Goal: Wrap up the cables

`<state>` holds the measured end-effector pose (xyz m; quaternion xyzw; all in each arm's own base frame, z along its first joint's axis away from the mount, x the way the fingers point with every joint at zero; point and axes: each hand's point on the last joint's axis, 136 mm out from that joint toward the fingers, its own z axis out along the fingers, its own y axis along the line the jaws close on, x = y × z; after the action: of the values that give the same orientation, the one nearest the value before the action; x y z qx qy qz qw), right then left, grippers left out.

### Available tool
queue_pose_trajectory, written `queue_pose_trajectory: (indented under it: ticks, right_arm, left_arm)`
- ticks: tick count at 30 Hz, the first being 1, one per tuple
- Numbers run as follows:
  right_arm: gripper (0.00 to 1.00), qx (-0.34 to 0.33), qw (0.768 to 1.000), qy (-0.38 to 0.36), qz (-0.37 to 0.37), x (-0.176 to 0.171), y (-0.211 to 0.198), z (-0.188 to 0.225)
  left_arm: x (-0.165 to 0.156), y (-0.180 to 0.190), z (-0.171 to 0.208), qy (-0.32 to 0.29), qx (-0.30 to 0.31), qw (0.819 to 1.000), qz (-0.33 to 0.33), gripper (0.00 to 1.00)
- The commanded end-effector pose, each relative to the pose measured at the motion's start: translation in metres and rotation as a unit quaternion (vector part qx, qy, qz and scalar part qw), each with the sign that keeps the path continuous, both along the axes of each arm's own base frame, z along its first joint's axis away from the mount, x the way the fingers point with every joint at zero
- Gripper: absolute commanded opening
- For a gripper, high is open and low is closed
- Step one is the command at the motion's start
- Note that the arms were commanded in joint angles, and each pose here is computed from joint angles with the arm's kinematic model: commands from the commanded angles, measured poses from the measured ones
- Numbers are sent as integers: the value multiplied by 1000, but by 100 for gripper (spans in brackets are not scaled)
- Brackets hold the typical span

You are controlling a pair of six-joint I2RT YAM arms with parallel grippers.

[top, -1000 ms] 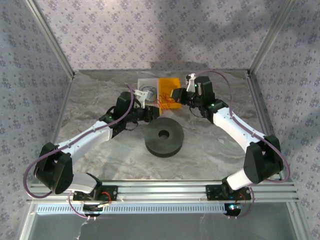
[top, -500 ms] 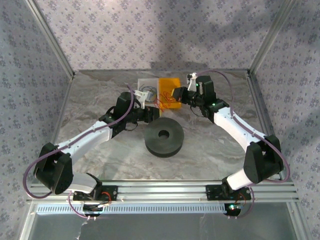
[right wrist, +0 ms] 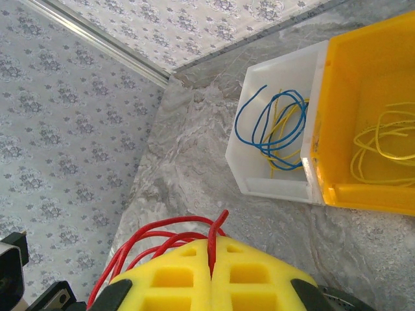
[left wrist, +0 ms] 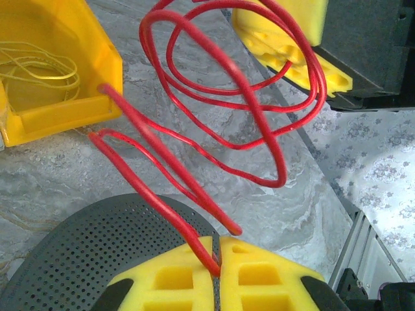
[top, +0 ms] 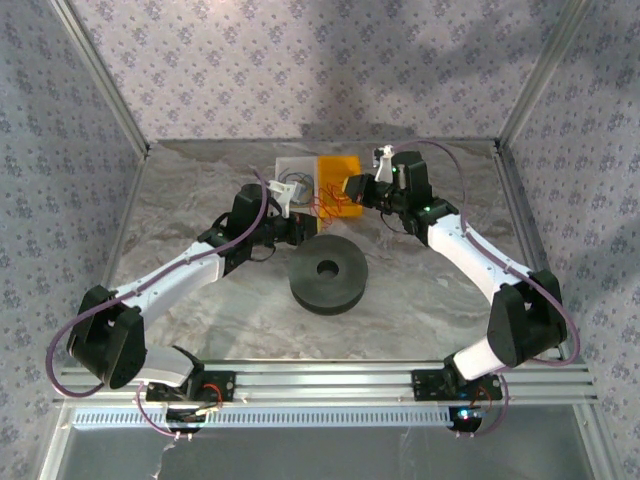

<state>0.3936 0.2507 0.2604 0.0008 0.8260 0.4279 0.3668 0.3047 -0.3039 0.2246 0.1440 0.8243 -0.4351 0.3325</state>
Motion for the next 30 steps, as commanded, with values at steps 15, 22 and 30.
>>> queue_pose_trajectory:
  ticks: [15, 22, 30]
  right_arm:
    - [0, 8, 999, -15, -41, 8, -44, 18]
    - [0, -31, 996, -29, -84, -3, -95, 29]
    - [0, -61, 986, -14, -154, -31, -168, 26]
  left_arm:
    - [-3, 27, 18, -17, -13, 999, 25, 0]
    - [5, 78, 15, 2, 6, 997, 83, 0]
    - [17, 168, 42, 11, -11, 982, 188, 0]
